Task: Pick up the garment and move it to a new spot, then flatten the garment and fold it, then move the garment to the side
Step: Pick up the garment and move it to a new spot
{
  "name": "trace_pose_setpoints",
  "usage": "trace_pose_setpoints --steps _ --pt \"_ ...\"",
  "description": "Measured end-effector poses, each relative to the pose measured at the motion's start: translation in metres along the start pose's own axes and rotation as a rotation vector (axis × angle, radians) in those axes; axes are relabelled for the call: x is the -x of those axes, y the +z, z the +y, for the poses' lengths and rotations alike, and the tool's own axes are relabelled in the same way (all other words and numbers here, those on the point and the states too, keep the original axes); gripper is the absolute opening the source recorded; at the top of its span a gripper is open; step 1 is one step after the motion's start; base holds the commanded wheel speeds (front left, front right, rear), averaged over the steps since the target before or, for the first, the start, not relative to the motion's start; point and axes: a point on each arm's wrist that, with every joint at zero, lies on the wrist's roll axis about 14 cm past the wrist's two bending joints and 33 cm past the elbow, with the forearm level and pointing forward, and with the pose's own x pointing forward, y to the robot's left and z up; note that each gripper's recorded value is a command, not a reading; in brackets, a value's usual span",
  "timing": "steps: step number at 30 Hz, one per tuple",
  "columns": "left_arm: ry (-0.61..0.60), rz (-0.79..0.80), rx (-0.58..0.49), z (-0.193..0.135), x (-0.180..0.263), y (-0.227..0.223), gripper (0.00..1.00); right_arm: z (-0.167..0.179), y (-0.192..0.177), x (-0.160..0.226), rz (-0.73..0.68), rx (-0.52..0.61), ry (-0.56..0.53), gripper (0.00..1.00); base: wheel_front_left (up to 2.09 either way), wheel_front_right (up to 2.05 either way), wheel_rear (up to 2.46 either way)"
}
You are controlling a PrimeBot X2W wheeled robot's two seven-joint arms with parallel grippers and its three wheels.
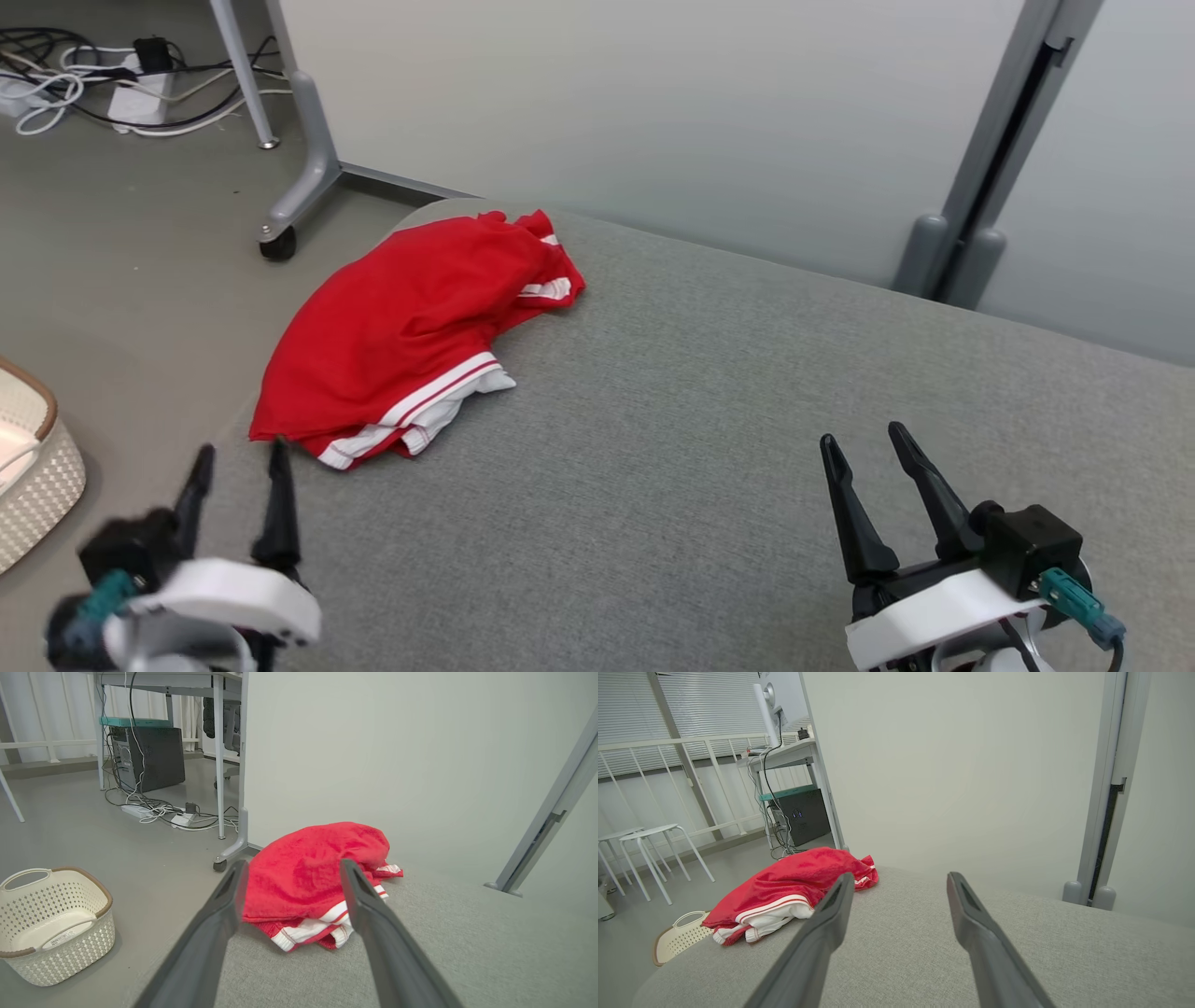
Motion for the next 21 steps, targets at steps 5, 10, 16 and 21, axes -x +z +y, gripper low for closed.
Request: trace_pose_setpoints --steps 5,10,16,21 --pt "-0.033 0.062 -0.039 0.006 -0.035 0.018 1.00 -0.013 0.007 0.005 -0.017 0.015 -0.022 1.00 0.00 0.00 0.00" --pt "-0.088 0.243 -0.073 -0.007 -0.076 0.020 1.00 -0.038 0.015 0.009 -0.039 0.033 -0.070 1.00 0.00 0.00 0.00" --pt "-0.155 0.447 -0.074 -0.028 -0.112 0.008 1.00 -0.059 0.022 0.010 -0.065 0.021 -0.110 1.00 0.00 0.00 0.00" --pt "-0.197 0.633 -0.059 -0.046 -0.131 -0.023 1.00 -0.081 0.026 0.015 -0.083 0.018 -0.157 1.00 0.00 0.00 0.00"
